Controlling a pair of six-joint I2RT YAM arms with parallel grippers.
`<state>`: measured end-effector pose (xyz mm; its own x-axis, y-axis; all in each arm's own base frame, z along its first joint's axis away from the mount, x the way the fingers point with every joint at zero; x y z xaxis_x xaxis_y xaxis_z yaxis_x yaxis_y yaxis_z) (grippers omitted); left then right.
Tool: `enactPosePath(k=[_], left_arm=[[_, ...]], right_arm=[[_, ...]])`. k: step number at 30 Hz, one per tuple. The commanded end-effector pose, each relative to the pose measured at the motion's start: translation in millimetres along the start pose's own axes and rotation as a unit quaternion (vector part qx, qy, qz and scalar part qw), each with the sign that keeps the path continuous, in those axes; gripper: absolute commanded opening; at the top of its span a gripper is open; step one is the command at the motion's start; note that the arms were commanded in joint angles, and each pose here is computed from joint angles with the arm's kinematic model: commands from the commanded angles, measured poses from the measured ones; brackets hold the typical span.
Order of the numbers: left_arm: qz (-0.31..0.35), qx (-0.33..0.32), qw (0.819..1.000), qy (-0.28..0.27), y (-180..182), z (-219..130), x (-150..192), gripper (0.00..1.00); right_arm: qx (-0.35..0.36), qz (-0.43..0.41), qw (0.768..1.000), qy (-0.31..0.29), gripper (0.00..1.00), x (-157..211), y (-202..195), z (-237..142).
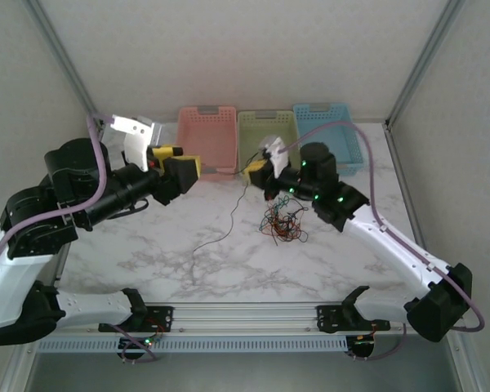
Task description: Untangle the cables
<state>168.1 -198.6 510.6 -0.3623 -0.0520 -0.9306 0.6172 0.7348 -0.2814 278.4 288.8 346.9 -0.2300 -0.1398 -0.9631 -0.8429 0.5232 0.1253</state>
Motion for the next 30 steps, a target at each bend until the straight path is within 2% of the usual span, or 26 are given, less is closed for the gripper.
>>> enactPosePath(k=[1,5,10,16,23,30], left_arm=[[0.009,-0.047,0.999,0.003,19,-3,11,0.68],[0.017,-0.093,0.995,0.016,39,-2,30,0.81],[0.023,-0.136,0.990,0.032,59,-3,53,0.83],[0.016,-0.140,0.988,0.056,69,-5,83,0.82],[0.008,-0.152,0.986,0.062,79,-11,101,0.83],[0.009,-0.166,0.983,0.074,87,-8,116,0.83]], right_arm=[[0.100,0.029,0.994,-0.045,0.00,-52,-48,-25],[0.193,0.047,0.977,-0.080,0.00,-102,-93,-47],[0.283,0.054,0.950,-0.123,0.00,-157,-138,-73],[0.378,0.044,0.909,-0.172,0.00,-212,-180,-109],[0.490,0.034,0.849,-0.193,0.00,-233,-243,-135],[0.520,0.024,0.829,-0.206,0.00,-241,-284,-134]])
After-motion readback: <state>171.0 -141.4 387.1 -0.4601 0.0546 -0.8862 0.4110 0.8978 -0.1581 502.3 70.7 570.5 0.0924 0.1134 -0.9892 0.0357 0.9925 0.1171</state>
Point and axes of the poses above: each hand's point on the last joint's axis, 136 mm out from that joint toward the fingers, its own z axis out along the fingers, its own y axis along the line the jaws close on, x = y × z, the point moved 1 cm from there along -z, back along the fingers, and after that the axes turned 1 degree about z, right-handed, at the moved point
